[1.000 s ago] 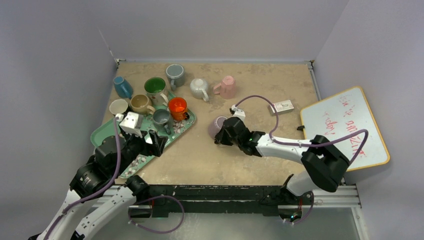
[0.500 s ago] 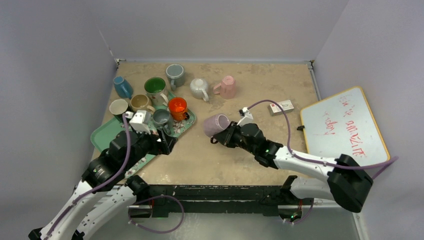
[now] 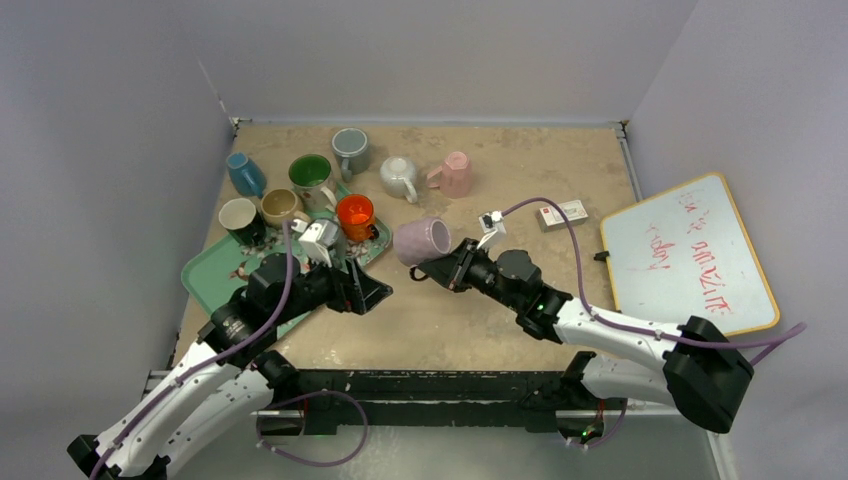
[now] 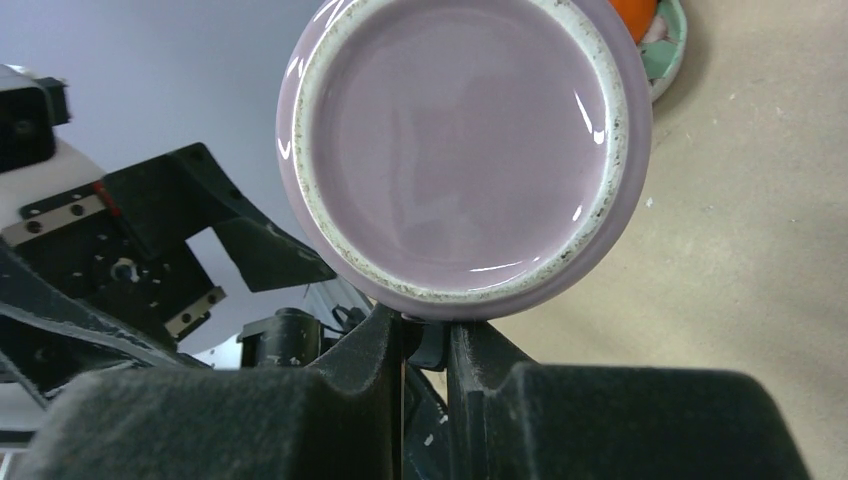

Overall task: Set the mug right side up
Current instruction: Turn over the cup at the center of the board.

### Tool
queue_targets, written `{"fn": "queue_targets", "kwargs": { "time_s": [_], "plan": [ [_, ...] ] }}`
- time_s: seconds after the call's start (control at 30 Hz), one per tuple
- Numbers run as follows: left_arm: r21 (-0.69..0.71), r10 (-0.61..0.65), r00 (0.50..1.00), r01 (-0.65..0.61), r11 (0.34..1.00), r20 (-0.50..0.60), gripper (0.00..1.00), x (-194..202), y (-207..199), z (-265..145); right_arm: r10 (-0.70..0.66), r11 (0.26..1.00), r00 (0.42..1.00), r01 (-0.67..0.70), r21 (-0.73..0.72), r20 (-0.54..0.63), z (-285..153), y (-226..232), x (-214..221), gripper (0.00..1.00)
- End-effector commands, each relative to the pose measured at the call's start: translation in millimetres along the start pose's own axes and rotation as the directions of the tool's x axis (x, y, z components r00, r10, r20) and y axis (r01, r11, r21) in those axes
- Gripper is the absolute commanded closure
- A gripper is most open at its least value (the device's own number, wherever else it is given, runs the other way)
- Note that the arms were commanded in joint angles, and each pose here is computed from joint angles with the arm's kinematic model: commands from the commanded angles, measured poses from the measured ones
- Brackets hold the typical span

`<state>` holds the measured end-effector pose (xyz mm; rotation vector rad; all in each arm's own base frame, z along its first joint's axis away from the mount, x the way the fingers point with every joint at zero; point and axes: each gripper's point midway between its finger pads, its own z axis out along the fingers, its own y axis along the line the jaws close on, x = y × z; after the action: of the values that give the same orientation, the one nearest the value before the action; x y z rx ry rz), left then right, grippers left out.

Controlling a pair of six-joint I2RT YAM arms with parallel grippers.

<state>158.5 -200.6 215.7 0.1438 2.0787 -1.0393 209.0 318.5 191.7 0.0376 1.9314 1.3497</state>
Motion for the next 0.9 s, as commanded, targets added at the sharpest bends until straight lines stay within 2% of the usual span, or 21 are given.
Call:
{"fn": "queue_targets", "kwargs": {
  "time_s": [0.0, 0.2, 0.33, 0.47, 0.73, 0.87],
  "plan": [
    [0.094, -0.048, 0.998, 0.044, 0.995, 0.037, 0.10, -4, -15, 4, 0.001, 0.979, 0.994, 0.022, -0.201, 0.112, -6, 57, -33, 1.00],
    [0.014, -0.127, 0.987, 0.126, 0.992, 0.095, 0.14, -9, 1, 0, -0.013, 0.986, 0.996, 0.028, -0.166, 0.092, -6, 59, -35, 1.00],
    [0.053, -0.163, 0.979, 0.157, 0.986, 0.126, 0.14, -12, -4, 0, 0.018, 0.978, 0.992, 0.009, -0.211, 0.126, -12, 65, -40, 1.00],
    [0.056, -0.198, 0.972, 0.192, 0.980, 0.124, 0.16, -13, -5, 3, 0.013, 0.983, 0.992, 0.010, -0.185, 0.122, -14, 67, -44, 1.00],
    [0.100, -0.293, 0.948, 0.282, 0.954, 0.123, 0.17, -12, -9, 11, 0.044, 0.975, 0.992, -0.017, -0.223, 0.117, -20, 81, -48, 1.00],
    [0.176, -0.278, 0.952, 0.254, 0.951, 0.126, 0.17, -14, -19, 12, 0.052, 0.967, 0.993, -0.024, -0.253, 0.103, -22, 91, -49, 1.00]
  ]
}}
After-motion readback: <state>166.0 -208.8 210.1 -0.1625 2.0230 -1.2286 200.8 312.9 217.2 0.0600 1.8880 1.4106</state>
